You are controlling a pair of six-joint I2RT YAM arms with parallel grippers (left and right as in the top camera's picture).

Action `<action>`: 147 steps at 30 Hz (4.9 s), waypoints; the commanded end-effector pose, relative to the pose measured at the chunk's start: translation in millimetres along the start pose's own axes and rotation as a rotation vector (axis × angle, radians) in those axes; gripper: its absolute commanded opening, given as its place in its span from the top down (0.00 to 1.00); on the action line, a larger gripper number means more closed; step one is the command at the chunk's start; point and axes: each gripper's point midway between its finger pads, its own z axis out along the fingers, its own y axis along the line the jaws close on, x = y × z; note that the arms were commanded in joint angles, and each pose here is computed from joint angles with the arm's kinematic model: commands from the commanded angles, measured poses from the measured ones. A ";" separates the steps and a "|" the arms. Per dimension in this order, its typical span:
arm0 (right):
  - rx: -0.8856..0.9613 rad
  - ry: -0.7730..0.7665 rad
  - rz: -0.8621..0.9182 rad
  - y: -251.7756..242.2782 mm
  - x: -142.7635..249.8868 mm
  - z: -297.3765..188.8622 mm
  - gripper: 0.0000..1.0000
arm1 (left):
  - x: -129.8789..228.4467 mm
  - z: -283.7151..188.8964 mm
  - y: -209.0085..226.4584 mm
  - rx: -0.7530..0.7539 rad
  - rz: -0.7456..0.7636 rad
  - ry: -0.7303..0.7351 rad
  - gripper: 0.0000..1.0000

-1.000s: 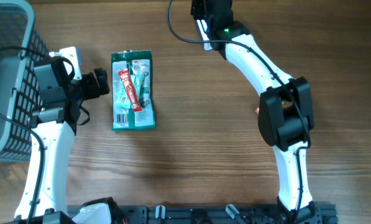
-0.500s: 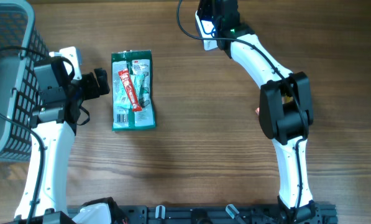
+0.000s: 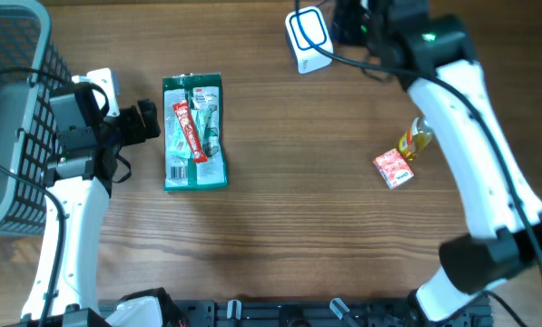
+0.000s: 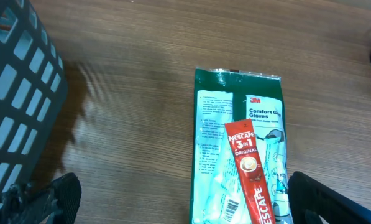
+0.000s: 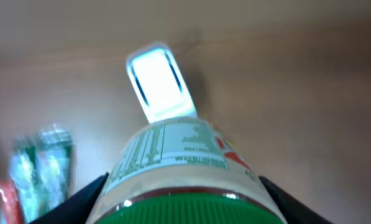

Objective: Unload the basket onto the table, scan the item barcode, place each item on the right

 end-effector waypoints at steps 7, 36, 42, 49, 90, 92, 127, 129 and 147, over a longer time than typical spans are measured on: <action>0.121 0.534 -0.087 -34.5 165.9 67.6 0.86 | -3.4 -0.4 0.8 0.001 0.005 -0.007 0.00; -0.255 0.441 -0.069 62.9 157.5 79.1 0.96 | -3.4 -0.4 0.8 0.001 0.005 -0.007 0.00; -0.146 0.460 -0.073 63.8 215.4 105.9 0.96 | -3.4 -0.4 0.8 0.001 0.005 -0.007 0.00; 0.138 0.425 -0.149 6.0 228.3 115.9 0.92 | -3.4 -0.4 0.8 0.001 0.005 -0.007 0.00; -0.706 0.262 -0.269 280.1 247.2 98.2 0.56 | -3.4 -0.4 0.8 0.001 0.005 -0.007 0.00; -0.697 0.275 -0.272 279.7 255.3 108.7 0.54 | -3.4 -0.4 0.8 0.001 0.005 -0.007 0.00; -0.692 0.383 -0.156 281.0 286.9 141.6 0.82 | -3.4 -0.4 0.8 0.001 0.005 -0.007 0.00; -0.692 0.382 -0.157 281.0 286.5 141.7 0.96 | -3.4 -0.4 0.8 0.001 0.005 -0.007 0.00; -0.270 0.317 -0.559 177.3 257.6 121.1 0.96 | -3.4 -0.4 0.8 0.001 0.005 -0.007 0.00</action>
